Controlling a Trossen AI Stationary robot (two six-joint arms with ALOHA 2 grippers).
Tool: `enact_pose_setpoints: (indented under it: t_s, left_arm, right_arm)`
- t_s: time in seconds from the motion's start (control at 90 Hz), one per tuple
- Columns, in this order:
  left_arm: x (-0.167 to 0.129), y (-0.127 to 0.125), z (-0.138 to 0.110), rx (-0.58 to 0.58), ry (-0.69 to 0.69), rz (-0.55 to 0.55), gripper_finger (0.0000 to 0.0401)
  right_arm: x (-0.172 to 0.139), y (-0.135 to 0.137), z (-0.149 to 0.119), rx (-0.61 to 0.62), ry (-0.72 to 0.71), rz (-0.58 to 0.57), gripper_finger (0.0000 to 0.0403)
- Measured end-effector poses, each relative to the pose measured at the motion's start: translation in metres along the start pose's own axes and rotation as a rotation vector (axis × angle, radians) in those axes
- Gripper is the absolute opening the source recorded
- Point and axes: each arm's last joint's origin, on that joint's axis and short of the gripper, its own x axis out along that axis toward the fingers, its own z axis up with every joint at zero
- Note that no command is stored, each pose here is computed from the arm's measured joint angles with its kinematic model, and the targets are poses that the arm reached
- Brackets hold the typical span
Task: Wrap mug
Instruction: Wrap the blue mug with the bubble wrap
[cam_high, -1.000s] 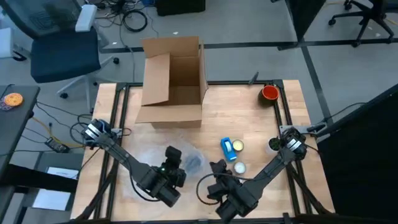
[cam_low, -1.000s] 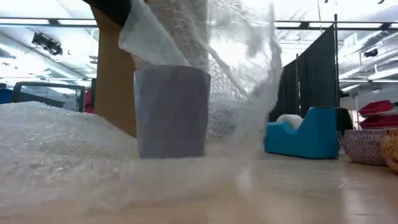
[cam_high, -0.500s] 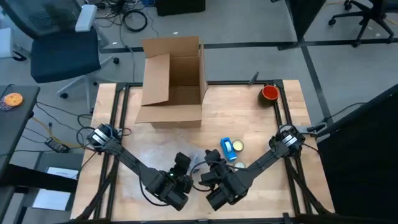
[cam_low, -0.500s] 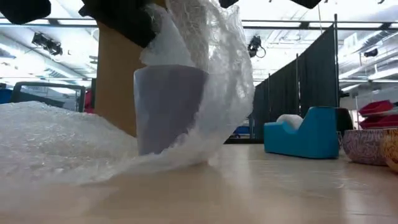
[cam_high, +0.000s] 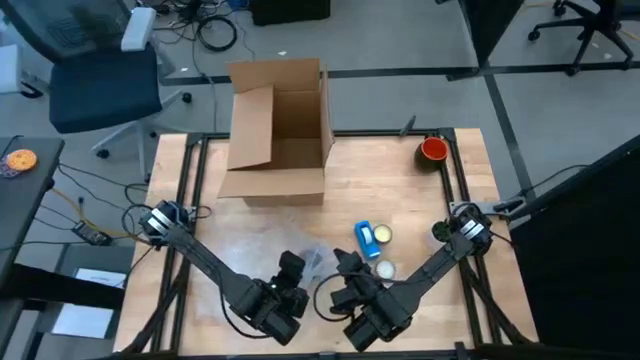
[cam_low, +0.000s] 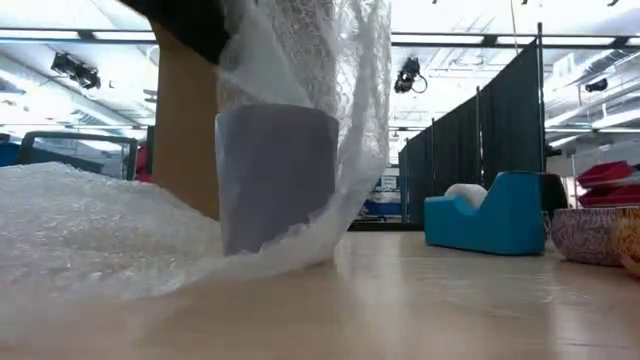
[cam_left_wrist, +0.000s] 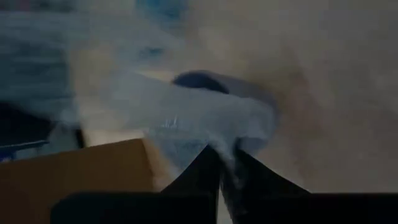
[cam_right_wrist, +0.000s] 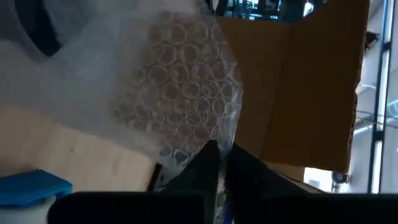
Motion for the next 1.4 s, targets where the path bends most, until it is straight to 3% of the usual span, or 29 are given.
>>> enact_pose_setpoints:
  t_s: [0.311, 0.611, 0.844, 1.067, 1.222, 1.4]
  left_arm:
    - [-0.004, -0.008, 0.007, -0.033, -0.069, -0.114, 0.0000]
    - [0.005, -0.016, 0.005, -0.034, -0.070, -0.115, 0.0000]
    - [0.013, -0.024, 0.000, -0.037, -0.074, -0.116, 0.0000]
    - [0.009, -0.031, 0.003, -0.055, -0.121, -0.126, 0.0002]
    - [0.005, -0.035, 0.003, -0.072, -0.126, -0.132, 0.0021]
    - [0.003, -0.037, 0.000, -0.105, -0.112, -0.124, 0.0069]
  right_arm:
    - [0.014, -0.004, 0.000, 0.042, 0.021, 0.050, 0.0000]
    - [0.034, -0.009, 0.015, 0.140, -0.043, 0.200, 0.0000]
    - [0.049, -0.018, 0.029, 0.260, -0.134, 0.262, 0.0000]
    - [0.071, -0.027, 0.030, 0.386, -0.127, 0.281, 0.0000]
    - [0.083, -0.031, 0.032, 0.450, -0.182, 0.382, 0.0000]
    - [0.095, -0.027, 0.035, 0.498, -0.231, 0.463, 0.0000]
